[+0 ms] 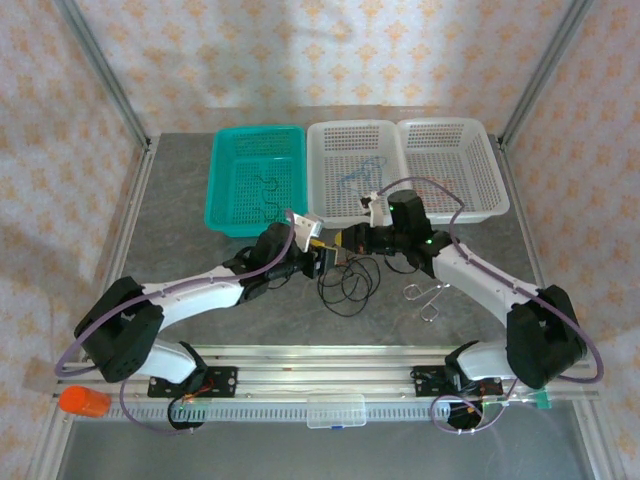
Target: Untangle the cables
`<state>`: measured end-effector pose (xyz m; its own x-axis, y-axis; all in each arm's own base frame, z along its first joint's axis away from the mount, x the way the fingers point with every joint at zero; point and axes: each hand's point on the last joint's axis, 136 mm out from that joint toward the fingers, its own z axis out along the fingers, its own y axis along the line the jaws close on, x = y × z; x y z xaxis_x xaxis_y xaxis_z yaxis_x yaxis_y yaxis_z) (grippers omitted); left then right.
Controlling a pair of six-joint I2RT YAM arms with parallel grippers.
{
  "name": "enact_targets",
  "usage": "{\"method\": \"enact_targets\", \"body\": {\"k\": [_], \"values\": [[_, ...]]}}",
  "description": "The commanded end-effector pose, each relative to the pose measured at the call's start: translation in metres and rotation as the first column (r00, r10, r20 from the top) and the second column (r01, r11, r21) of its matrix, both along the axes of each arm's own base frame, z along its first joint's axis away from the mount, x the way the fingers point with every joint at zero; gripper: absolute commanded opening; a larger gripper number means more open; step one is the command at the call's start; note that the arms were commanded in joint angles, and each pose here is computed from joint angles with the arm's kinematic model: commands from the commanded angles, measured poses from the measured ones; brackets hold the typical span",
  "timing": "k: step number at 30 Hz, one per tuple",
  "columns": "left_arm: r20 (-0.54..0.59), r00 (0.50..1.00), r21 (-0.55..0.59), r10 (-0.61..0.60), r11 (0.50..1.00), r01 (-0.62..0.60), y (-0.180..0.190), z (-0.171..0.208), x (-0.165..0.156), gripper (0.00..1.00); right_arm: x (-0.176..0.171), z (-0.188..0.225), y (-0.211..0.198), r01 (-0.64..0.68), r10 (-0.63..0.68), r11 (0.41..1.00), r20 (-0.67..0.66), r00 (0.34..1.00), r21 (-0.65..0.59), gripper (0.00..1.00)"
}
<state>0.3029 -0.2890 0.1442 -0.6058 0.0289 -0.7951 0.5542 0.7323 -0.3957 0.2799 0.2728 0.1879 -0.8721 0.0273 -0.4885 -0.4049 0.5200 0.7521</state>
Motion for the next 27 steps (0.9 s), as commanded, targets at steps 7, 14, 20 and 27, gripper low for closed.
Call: {"method": "enact_targets", "body": {"k": [7, 14, 20, 27], "values": [[0.019, 1.000, 0.001, -0.011, 1.000, 0.011, -0.007, 0.003, 0.005, 0.37, 0.004, 0.017, 0.004, -0.017, 0.016, 0.999, 0.021, 1.000, 0.037, 0.00], [0.018, 1.000, -0.026, -0.021, 0.999, 0.021, -0.012, 0.004, 0.006, 0.27, 0.003, 0.016, 0.005, -0.022, 0.021, 0.999, 0.018, 1.000, 0.042, 0.00], [0.016, 0.999, -0.035, -0.030, 0.999, 0.031, -0.016, 0.004, 0.007, 0.21, 0.004, 0.018, 0.006, -0.018, 0.017, 0.998, 0.019, 1.000, 0.054, 0.00], [0.012, 0.998, -0.060, -0.055, 0.997, 0.056, -0.026, 0.005, 0.009, 0.19, 0.004, 0.020, 0.006, -0.017, 0.016, 0.998, 0.021, 1.000, 0.061, 0.00]]}}
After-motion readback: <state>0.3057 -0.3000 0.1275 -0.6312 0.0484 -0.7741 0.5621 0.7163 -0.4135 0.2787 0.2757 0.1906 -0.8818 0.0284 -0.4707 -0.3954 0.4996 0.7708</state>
